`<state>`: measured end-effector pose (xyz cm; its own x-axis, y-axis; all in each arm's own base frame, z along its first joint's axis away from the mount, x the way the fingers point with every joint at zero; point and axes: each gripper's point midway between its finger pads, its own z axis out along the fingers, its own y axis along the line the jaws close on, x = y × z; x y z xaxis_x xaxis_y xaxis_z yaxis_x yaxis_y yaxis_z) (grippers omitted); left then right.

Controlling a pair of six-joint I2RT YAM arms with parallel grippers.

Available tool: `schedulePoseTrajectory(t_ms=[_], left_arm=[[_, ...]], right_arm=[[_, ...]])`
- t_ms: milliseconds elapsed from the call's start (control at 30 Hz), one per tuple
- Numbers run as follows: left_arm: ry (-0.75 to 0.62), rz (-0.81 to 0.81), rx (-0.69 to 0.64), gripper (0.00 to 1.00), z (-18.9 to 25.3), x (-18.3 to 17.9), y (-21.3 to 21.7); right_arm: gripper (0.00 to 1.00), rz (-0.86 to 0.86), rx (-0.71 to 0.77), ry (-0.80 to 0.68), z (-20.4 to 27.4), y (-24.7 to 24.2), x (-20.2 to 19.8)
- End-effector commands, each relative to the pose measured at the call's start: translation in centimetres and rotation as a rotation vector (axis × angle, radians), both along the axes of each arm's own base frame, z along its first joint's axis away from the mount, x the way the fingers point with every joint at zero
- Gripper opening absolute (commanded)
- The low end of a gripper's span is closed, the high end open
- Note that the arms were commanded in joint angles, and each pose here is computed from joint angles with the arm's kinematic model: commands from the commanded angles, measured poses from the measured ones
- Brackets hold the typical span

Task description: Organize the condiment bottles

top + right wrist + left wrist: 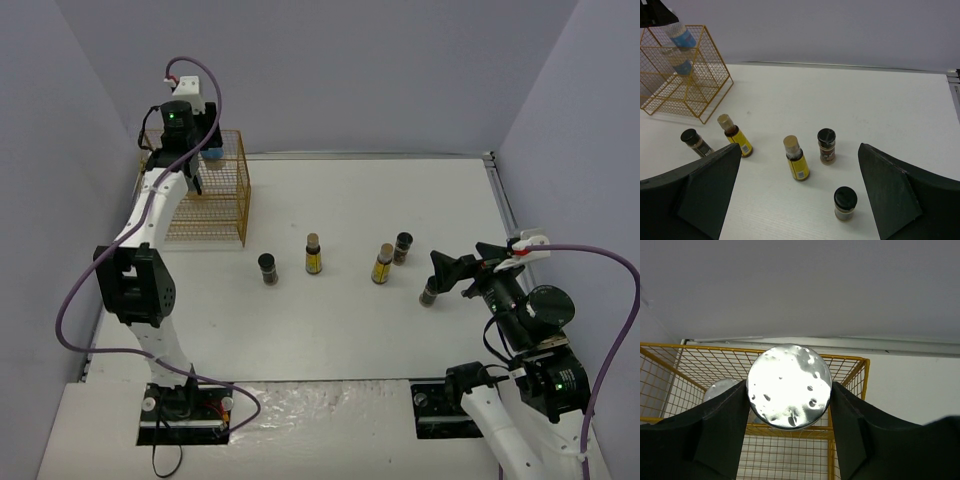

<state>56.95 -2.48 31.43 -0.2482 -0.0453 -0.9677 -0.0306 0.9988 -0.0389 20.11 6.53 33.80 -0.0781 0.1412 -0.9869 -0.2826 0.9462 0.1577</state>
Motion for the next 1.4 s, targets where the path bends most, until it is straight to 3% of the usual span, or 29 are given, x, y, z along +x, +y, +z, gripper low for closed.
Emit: schedulePoseTrajectory(t_ms=[0,133,567,733,900,1133,1367], left_arm=[[-0.149,-0.009,-0.017,0.15,4.3,0.9,-0.1],[-0.095,-0.006,-0.011,0.32,1.4,1.3,-0.1],[0.034,0.021,-0.017,0.71,-5.4,1.4,0.2],[0.048,0.021,-0.023,0.9,-5.8,1.4,0.1],[0.049,0.005,-0.056,0.93,-3.3,-0.2,-0.5],[0.032,-0.258,-0.159,0.97,2.1,-7.3,-6.8],[0.095,-0.507,-0.114,0.97,-3.3,-18.1,-18.0]], right_arm=[[1.0,0.016,0.017,-0.034,1.0,0.5,0.7],[1.0,0.019,0.016,-0.029,0.7,0.6,0.7],[1.0,0.023,0.02,-0.025,0.4,0.7,0.7],[1.0,0.026,0.02,-0.028,0.5,0.7,0.6],[1.0,0.026,0.022,-0.031,0.5,0.7,0.5],[1.0,0.025,0.028,-0.041,0.6,0.6,0.2],[1.0,0.022,0.018,-0.067,1.4,0.4,-0.1]])
